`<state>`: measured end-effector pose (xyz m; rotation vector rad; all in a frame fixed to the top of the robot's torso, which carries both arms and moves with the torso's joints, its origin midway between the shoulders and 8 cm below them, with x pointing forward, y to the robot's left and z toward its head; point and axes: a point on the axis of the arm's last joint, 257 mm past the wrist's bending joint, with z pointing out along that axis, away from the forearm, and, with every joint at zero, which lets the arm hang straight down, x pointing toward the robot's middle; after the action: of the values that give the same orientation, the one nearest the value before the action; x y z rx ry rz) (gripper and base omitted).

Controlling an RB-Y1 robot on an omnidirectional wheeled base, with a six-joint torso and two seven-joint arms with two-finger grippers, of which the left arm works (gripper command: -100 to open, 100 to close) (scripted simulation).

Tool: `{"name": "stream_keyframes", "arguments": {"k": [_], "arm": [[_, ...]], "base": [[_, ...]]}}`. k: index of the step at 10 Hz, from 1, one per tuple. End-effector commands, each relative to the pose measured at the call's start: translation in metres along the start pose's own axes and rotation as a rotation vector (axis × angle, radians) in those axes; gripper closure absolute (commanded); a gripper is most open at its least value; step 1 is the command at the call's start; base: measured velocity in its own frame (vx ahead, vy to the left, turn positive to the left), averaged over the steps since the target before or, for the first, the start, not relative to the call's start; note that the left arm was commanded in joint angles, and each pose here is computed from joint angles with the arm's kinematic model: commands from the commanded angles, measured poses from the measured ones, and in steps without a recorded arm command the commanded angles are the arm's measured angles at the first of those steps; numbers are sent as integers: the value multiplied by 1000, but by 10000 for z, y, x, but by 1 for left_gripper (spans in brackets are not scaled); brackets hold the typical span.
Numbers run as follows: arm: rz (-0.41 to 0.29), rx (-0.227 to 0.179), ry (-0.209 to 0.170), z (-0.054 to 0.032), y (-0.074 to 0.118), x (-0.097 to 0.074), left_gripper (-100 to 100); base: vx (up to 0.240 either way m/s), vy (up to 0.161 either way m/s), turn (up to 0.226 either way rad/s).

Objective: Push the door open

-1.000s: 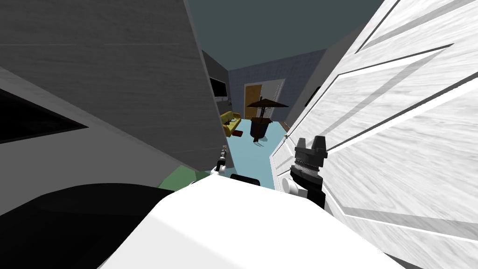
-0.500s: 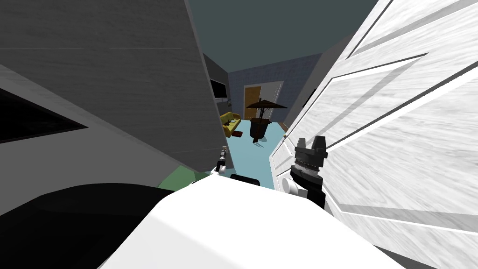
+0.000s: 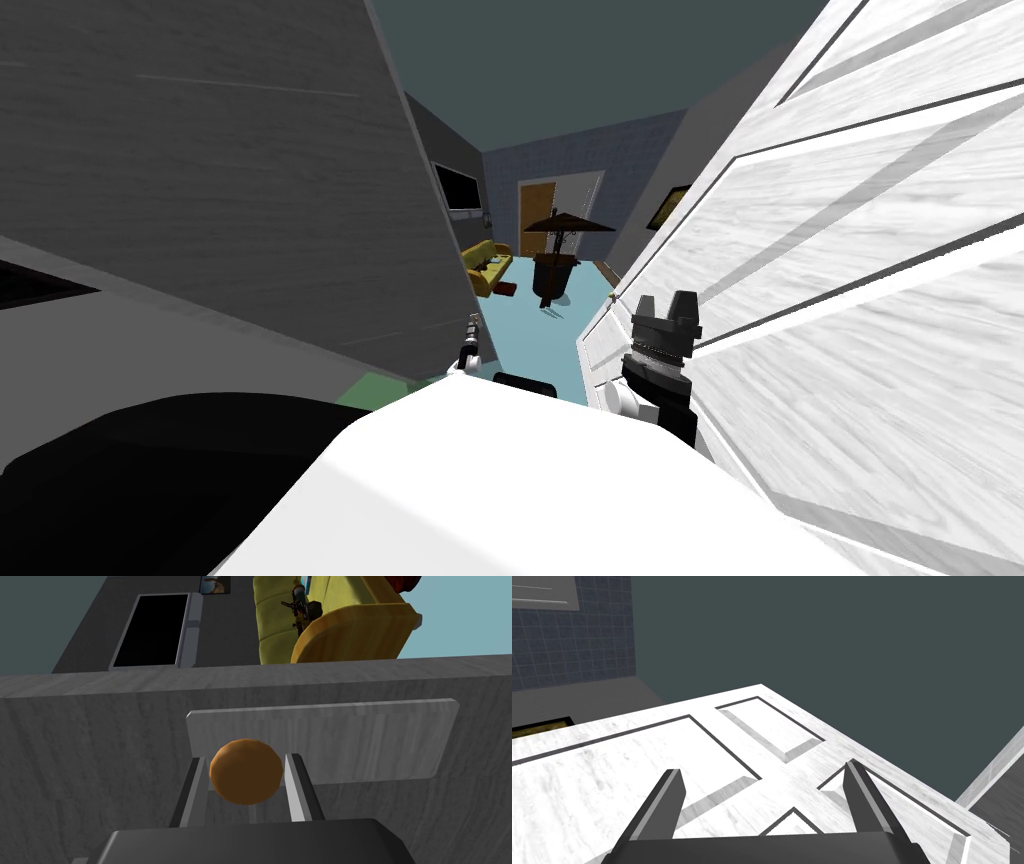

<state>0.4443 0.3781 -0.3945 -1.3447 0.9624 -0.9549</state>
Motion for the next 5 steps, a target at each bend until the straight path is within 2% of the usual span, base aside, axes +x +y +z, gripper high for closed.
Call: {"name": "stream_keyframes", "arguments": {"k": [1,3,5], "arm": [[6,14,-49,20,-50,-217,100],[8,16,-105,-7,-60,-444,100],[11,-9,-107,-60,45,-456,100]], "base": [[206,19,-43],[193,30,-66],[83,25,-16]]}}
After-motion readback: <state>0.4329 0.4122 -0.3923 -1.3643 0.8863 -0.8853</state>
